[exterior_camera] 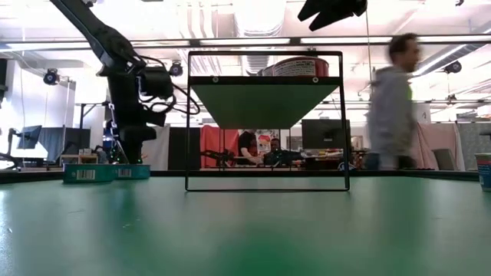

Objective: Stack canned seafood by type on shelf
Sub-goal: Put the top yellow tuna can on the shelf

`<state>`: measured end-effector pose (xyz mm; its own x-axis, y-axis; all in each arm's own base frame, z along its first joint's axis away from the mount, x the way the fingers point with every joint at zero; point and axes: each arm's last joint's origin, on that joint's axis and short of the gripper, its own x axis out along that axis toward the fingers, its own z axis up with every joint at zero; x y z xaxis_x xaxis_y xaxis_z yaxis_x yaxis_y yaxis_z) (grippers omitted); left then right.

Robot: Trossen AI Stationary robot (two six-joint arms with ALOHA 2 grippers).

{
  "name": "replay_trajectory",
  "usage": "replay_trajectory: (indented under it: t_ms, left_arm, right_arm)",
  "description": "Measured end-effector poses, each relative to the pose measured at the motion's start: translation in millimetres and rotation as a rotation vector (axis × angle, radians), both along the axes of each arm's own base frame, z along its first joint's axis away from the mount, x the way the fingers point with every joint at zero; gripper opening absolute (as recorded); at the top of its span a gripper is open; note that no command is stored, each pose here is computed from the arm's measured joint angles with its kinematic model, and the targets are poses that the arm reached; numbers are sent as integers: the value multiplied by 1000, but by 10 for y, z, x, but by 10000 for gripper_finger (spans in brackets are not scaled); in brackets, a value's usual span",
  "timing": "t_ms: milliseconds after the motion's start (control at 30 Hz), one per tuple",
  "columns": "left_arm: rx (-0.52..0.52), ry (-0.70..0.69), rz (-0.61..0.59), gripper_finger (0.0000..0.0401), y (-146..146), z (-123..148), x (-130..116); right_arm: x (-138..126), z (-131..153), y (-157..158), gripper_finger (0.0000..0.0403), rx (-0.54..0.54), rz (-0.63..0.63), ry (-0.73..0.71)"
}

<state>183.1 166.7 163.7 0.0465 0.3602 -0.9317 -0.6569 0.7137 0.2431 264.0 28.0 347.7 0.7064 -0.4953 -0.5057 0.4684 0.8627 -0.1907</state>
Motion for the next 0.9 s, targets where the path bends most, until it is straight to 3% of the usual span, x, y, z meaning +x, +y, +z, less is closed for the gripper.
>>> replay_trajectory:
  t_ms: [367,667,900]
  left_arm:
    - [-170,-94,-33,0,-283,158,-27]
    - [-7,-20,-40,0,-324,165,55]
    - [-19,17,-32,0,-284,23,117]
  right_arm:
    - [3,4,1,313,1,0,-6]
    - [12,12,2,313,-2,4,-17]
    - [12,10,2,313,-4,6,-14]
